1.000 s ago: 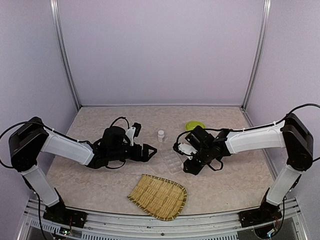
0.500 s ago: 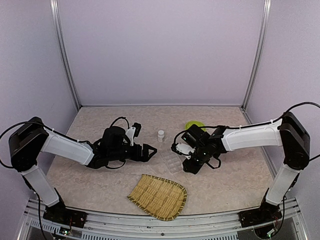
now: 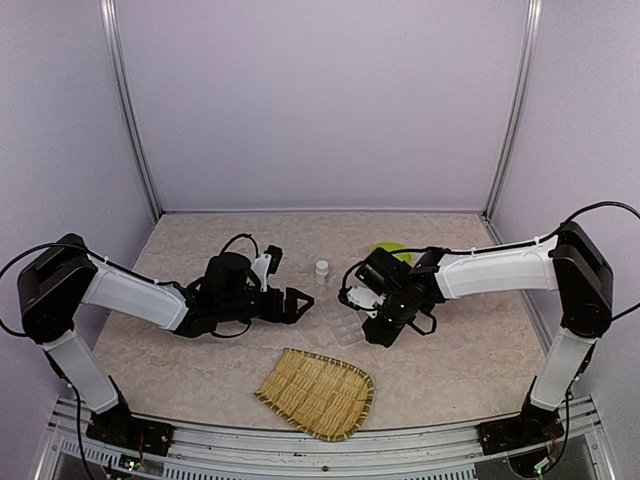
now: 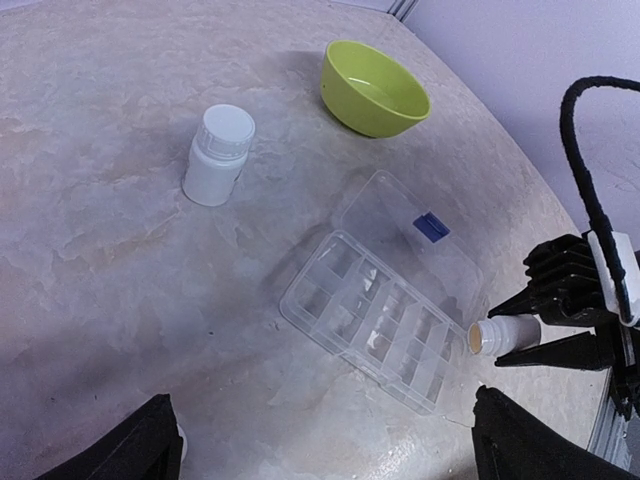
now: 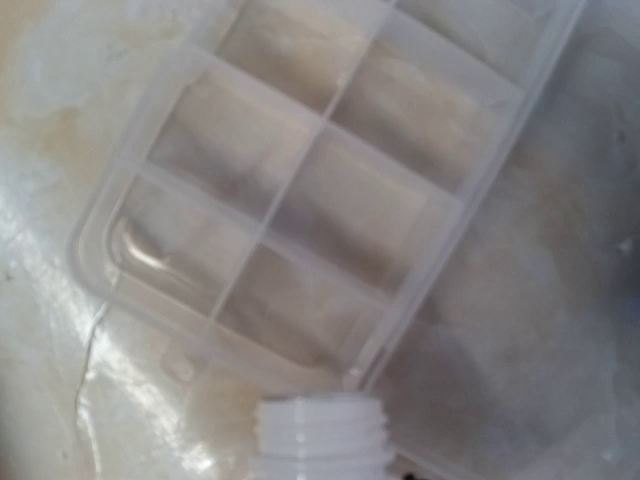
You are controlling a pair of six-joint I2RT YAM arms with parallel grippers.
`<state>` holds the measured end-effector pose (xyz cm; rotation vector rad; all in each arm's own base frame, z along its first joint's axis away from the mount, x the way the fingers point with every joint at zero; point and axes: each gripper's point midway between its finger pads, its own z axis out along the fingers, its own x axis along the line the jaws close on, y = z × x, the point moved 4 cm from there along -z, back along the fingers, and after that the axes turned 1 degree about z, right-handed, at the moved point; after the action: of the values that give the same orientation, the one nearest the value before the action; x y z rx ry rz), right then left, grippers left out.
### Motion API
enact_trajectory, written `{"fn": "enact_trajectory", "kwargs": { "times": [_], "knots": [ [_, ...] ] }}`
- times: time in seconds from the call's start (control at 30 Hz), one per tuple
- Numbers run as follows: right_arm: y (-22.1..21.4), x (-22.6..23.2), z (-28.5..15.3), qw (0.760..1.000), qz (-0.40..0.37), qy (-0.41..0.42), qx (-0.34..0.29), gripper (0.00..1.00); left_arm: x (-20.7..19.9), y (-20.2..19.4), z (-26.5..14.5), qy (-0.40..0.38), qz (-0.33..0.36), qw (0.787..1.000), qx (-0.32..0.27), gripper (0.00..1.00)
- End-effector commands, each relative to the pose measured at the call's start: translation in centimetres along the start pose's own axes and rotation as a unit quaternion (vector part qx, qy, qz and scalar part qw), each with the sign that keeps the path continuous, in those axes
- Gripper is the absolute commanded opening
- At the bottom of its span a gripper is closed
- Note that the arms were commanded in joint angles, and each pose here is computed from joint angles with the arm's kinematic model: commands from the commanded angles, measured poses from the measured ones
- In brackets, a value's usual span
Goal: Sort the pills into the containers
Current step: Pour the pill into the compartment of the pill container.
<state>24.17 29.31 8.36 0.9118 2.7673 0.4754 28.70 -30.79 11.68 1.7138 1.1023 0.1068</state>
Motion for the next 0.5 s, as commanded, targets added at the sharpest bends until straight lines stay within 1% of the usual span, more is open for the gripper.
{"fn": "enact_trajectory", "kwargs": {
  "times": [0.0, 0.47],
  "knots": [
    [-0.5, 0.5, 0.6, 0.999, -0.019, -0.011, 0.030, 0.29, 0.0, 0.4, -0.3, -0.004, -0.001, 1.000, -0.010, 0.99],
    [0.6, 0.8, 0.1, 0.996, -0.053, -0.044, 0.049, 0.29, 0.0, 0.5, -0.5, -0.004, -0.001, 1.000, -0.012, 0.99]
  ]
}}
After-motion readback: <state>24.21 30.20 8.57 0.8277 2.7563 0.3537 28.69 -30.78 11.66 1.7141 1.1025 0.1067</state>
